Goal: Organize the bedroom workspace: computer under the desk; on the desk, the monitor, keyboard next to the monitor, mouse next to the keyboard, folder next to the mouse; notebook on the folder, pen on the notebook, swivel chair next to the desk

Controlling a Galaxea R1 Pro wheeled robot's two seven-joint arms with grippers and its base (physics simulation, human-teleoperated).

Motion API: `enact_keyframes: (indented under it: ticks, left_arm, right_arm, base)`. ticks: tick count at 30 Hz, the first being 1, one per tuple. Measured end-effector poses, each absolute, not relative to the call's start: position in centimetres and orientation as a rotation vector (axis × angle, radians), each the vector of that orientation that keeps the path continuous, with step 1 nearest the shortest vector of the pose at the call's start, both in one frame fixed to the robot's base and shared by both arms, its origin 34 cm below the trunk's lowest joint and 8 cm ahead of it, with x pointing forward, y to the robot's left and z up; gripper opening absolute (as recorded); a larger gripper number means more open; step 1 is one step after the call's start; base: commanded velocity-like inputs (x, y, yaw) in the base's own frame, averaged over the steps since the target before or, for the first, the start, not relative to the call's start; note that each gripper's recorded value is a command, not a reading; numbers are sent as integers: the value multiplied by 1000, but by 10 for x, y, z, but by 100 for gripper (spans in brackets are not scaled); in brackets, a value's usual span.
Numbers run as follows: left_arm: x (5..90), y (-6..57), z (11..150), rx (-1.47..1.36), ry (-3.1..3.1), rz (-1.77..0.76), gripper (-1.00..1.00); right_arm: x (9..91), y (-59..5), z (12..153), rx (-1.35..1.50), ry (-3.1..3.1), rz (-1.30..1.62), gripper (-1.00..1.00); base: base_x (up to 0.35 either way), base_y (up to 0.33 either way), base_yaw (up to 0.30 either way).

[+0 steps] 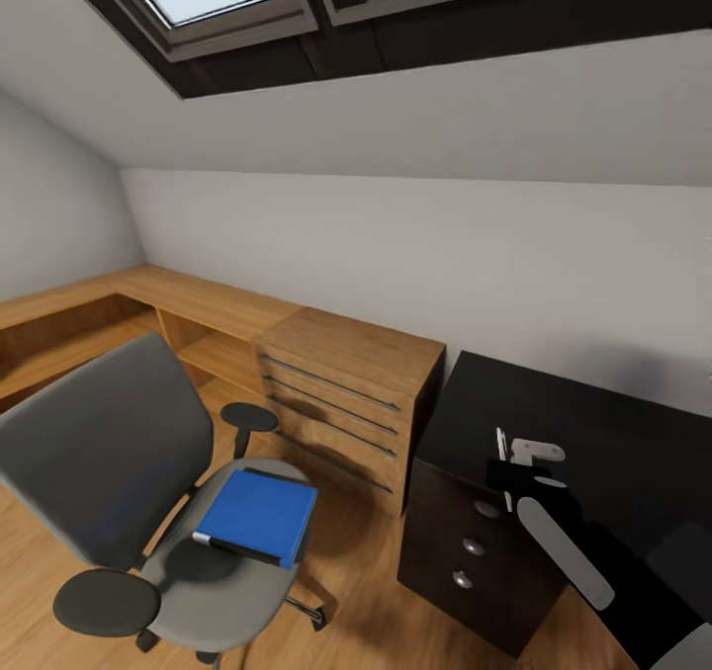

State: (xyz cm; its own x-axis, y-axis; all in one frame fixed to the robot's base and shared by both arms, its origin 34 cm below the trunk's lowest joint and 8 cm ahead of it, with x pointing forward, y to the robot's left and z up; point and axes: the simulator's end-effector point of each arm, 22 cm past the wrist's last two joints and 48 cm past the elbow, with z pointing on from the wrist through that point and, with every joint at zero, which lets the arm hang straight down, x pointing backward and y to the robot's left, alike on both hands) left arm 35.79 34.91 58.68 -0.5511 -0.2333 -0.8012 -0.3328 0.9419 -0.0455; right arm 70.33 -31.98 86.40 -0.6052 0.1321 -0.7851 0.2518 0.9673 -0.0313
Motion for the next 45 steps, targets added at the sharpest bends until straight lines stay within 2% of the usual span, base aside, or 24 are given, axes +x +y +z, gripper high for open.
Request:
enact_keyframes:
  ticks: [14,25,45]
  left_arm:
    - [362,305,582,-201,2222,15,100]
    - [362,297,581,-167,2230,-5,100]
    - [361,297,580,-170,2236,-2,100]
  right_arm:
    - [703,-319,863,267,2228,-171,-100]
    - [703,-317,863,266,2229,-168,-100]
    - [699,-326,849,277,2257,-195,-100]
  base:
    - [0,0,-148]
    - [0,0,-211]
    - [102,-30,-14]
